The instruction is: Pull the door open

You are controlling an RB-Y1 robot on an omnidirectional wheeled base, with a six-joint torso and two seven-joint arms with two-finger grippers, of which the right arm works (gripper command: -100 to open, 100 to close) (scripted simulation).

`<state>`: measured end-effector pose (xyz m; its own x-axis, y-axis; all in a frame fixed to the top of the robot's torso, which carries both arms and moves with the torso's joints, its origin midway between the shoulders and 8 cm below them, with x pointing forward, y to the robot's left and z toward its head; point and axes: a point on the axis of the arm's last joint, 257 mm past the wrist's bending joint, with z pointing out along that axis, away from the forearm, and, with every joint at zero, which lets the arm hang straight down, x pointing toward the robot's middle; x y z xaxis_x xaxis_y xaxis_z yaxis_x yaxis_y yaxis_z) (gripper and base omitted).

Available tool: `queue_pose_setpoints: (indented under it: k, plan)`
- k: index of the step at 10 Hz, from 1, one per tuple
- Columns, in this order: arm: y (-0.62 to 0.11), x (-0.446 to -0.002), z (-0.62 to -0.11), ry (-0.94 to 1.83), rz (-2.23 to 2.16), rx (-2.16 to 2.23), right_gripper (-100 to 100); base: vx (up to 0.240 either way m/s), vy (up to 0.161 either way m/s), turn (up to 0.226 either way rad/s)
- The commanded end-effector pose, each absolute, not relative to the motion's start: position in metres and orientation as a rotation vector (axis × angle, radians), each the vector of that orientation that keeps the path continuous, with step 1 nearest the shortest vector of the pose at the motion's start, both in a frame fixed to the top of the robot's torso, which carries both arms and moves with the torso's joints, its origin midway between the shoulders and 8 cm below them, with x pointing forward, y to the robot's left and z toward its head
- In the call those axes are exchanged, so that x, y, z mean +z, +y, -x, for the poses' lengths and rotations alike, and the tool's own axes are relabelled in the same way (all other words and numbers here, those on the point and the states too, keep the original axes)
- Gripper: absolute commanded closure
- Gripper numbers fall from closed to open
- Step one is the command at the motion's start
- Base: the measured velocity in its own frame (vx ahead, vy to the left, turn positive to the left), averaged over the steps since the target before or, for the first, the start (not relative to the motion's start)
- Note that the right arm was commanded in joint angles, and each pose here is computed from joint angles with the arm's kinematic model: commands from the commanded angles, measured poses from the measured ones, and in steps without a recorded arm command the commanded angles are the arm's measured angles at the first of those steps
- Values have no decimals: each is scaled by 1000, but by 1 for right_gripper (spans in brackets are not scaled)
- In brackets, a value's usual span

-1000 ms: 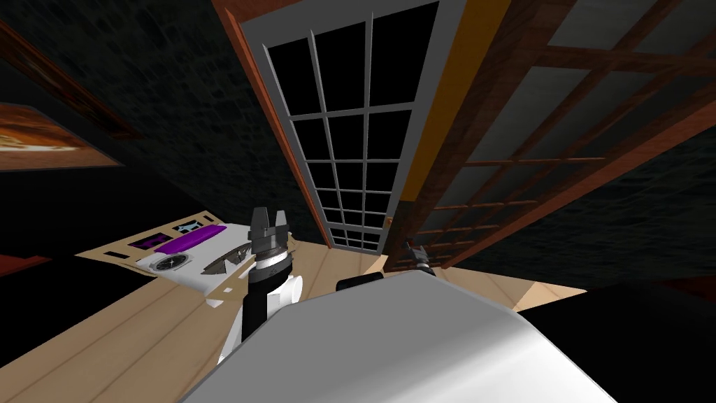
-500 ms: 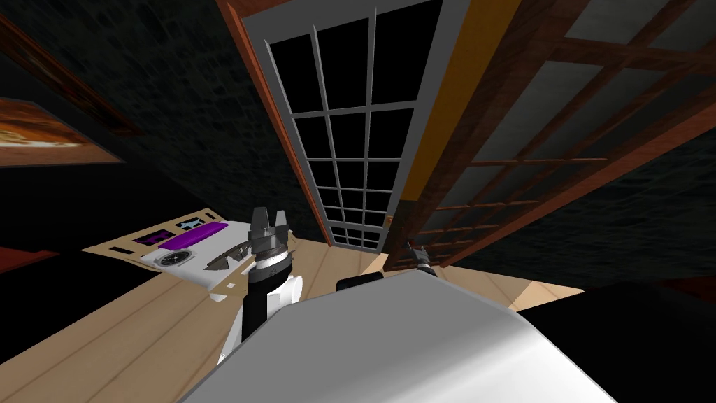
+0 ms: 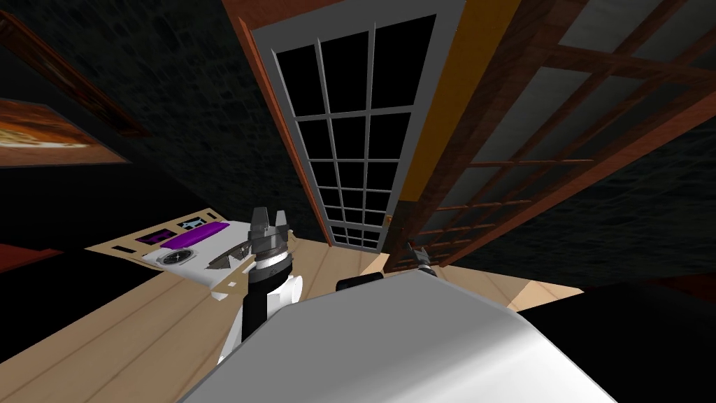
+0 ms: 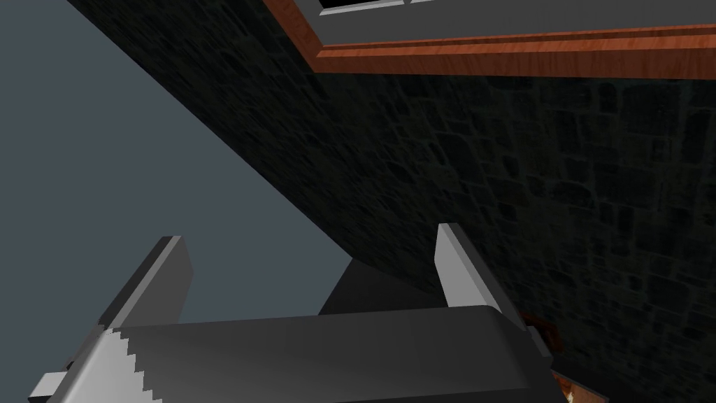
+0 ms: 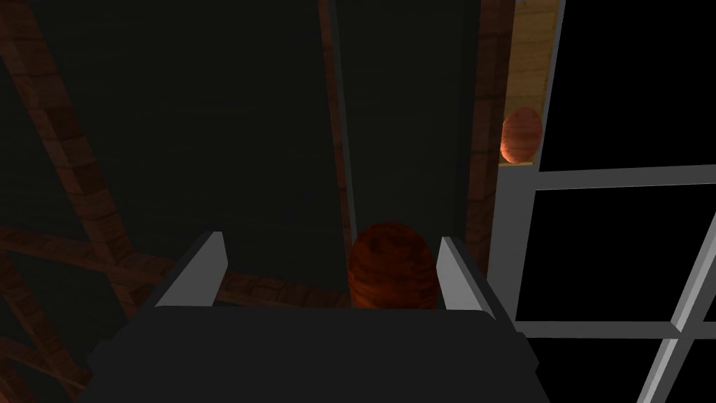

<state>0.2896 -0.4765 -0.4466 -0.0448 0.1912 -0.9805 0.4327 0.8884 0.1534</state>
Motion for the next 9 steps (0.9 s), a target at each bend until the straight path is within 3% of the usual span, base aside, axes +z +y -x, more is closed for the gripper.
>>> queue_pose_setpoints:
  k: [1, 9]
  plan:
    - [-502, -447, -269, 1642, -526, -259, 100, -27, 11, 17]
    - [-504, -448, -266, 1639, -544, -252, 100, -13, 0, -2]
